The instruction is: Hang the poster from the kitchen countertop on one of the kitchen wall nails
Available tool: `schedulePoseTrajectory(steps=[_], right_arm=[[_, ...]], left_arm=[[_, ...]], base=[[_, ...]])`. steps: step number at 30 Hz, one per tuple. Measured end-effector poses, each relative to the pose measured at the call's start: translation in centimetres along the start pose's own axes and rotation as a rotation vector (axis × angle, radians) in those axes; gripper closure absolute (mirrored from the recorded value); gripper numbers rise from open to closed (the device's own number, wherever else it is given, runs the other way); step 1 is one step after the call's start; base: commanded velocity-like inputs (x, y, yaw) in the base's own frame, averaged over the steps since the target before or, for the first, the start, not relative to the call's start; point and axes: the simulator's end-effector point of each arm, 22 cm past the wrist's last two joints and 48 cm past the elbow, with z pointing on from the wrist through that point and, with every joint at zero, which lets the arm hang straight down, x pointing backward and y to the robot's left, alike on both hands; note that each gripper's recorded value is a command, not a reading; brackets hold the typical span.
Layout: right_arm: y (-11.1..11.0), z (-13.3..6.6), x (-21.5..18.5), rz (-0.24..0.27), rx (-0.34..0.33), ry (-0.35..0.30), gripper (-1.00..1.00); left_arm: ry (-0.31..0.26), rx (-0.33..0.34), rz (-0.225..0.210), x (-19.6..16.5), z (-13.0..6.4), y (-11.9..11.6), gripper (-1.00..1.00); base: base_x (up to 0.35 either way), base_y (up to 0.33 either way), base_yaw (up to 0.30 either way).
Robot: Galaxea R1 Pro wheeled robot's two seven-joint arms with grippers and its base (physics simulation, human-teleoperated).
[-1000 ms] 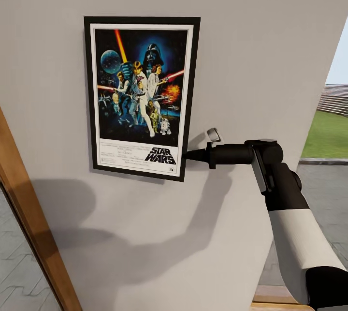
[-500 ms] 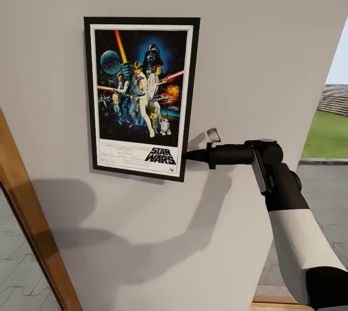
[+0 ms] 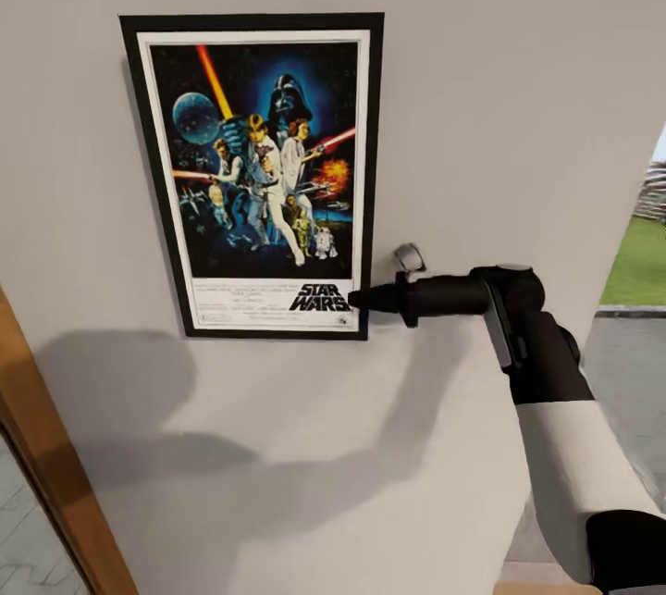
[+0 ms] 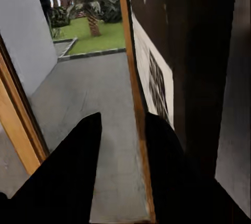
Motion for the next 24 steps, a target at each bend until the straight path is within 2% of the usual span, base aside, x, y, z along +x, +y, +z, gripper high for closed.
schedulePoseTrajectory(steps=[10, 12, 15, 18, 24], right_arm=[[0.4, 0.1, 0.1, 0.040, -0.031, -0.006, -1.00], [0.0, 0.1, 0.1, 0.041, -0.014, -0.005, -1.00], [-1.5, 0.1, 0.2, 0.046, 0.051, -0.006, -1.00], [-2.3, 0.0, 0.5, 0.038, 0.079, 0.005, -1.00], [-2.3, 0.0, 0.5, 0.039, 0.080, 0.006, -1.00]], left_arm=[[0.002, 0.000, 0.000, 0.1, 0.0, 0.0, -1.00], [0.002, 0.000, 0.000, 0.1, 0.0, 0.0, -1.00], [0.000, 0.000, 0.000, 0.0, 0.0, 0.0, -1.00], [-0.001, 0.000, 0.001, 0.0, 0.1, 0.0, -1.00], [-0.002, 0.000, 0.001, 0.1, 0.1, 0.0, -1.00]], base=[[-0.013, 0.000, 0.000], [-0.162, 0.000, 0.000], [-0.256, 0.000, 0.000], [-0.314, 0.000, 0.000], [-0.169, 0.000, 0.000]])
